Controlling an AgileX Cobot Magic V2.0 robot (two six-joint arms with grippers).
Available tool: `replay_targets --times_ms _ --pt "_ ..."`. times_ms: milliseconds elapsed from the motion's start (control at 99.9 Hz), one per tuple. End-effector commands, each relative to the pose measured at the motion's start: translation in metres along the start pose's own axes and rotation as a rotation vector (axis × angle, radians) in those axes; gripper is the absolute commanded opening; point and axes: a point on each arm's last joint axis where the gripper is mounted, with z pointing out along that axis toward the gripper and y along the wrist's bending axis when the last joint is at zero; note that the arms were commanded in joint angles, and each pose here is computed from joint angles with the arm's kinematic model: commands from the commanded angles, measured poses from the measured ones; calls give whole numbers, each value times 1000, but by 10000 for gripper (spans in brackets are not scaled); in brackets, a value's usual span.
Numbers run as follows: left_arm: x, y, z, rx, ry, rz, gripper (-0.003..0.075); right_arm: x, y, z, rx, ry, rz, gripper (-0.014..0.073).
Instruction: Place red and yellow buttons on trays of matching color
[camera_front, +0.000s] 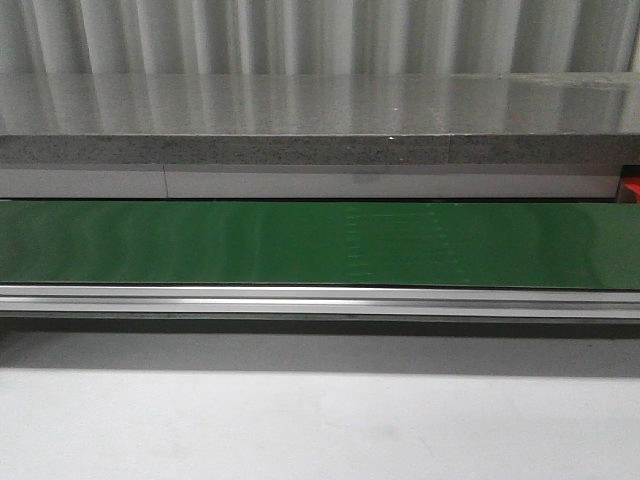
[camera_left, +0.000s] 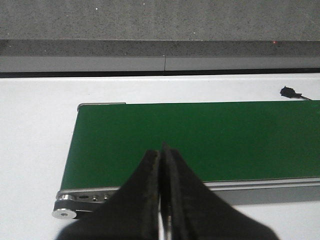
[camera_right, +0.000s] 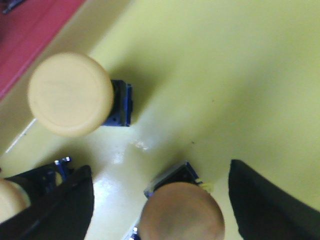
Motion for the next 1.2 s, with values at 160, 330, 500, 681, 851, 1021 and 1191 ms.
replay_targets --times_ms 160,330,500,681,851,1021,1191 --pt "-15 -2 -4 19 -99 -9 -20 -18 9 -71 -65 -268 -14 562" --pt "-15 -2 -4 19 -99 -9 -20 -10 35 -118 -169 -403 -94 562" --pt "-15 -2 -4 19 -99 -9 -20 12 64 -171 -329 -537 -240 562" --pt "-15 -2 -4 19 -99 -9 -20 48 81 -228 -528 -676 -448 562" --pt "-15 -2 -4 19 -99 -9 -20 83 72 -259 -653 -750 -617 559" --pt "-15 -2 -4 19 -99 -9 -20 114 48 -260 -712 -781 -668 452" --pt "-15 -2 -4 19 -99 -9 -20 138 25 -250 -723 -806 -657 80"
